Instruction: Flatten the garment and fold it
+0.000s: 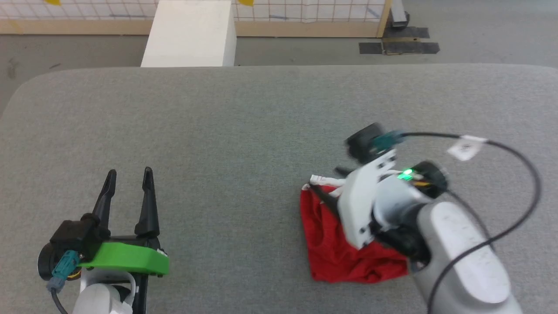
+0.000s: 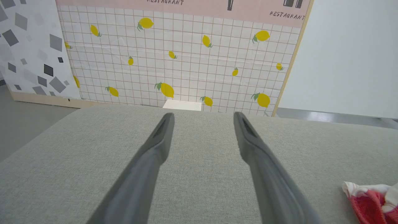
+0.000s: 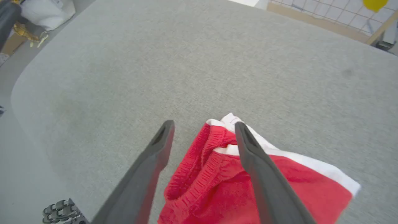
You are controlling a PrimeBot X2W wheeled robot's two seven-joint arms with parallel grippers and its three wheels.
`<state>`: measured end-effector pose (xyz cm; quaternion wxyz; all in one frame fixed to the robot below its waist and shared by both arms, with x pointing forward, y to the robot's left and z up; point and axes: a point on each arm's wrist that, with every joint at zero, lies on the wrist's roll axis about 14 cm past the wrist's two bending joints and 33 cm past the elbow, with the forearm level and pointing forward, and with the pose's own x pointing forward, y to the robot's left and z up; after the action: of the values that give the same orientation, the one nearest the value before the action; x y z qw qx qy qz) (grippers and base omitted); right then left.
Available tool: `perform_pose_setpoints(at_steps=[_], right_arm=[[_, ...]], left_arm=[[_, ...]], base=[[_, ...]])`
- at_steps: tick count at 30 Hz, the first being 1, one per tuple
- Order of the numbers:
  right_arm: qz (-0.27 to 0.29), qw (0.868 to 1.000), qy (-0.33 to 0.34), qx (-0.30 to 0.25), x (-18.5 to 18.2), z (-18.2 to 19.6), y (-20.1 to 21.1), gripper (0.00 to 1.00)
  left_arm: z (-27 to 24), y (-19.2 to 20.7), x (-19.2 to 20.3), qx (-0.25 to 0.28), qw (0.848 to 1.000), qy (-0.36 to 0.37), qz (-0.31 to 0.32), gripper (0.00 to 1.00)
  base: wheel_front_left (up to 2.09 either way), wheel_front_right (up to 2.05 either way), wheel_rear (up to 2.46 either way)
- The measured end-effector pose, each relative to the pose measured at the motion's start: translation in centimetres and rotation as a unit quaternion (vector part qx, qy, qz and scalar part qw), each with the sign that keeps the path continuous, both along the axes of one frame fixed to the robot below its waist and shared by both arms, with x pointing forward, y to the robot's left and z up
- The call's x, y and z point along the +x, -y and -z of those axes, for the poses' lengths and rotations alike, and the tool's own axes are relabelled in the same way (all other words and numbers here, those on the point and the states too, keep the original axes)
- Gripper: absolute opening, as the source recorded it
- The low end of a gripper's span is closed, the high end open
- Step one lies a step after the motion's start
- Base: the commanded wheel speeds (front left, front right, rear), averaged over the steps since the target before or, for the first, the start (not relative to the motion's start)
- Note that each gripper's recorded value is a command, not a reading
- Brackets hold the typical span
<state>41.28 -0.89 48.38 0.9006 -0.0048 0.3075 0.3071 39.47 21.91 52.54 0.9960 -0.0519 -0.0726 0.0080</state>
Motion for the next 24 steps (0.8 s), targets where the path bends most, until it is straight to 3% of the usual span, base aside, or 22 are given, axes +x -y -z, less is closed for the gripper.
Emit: perform_pose_setpoints(at_steps=[4,9,17,23,24], right_arm=[[0.088,0.995,0.040,-0.013,1.9,-1.6,5.4,1.00],[0.167,0.983,0.010,-0.080,0.6,1.4,12.1,1.00],[0.159,0.976,-0.090,-0.116,-3.1,8.0,12.2,1.00],[0.134,0.974,-0.127,-0.130,-4.4,10.7,10.9,1.00],[0.133,0.974,-0.128,-0.130,-4.4,10.8,10.8,0.82]], left_arm=[[-0.5,0.7,0.4,0.003,1.000,0.009,0.010,1.00],[-0.8,1.2,0.7,0.005,1.000,0.013,0.017,1.00],[0.1,1.1,0.8,0.005,1.000,0.001,0.016,1.00],[0.2,0.3,0.7,0.006,1.000,-0.002,0.006,1.00],[0.3,0.2,0.7,0.006,1.000,-0.003,0.005,1.00]], base=[[0.00,0.00,0.00],[0.00,0.00,0.00],[0.00,0.00,0.00],[0.00,0.00,0.00],[0.00,0.00,0.00]])
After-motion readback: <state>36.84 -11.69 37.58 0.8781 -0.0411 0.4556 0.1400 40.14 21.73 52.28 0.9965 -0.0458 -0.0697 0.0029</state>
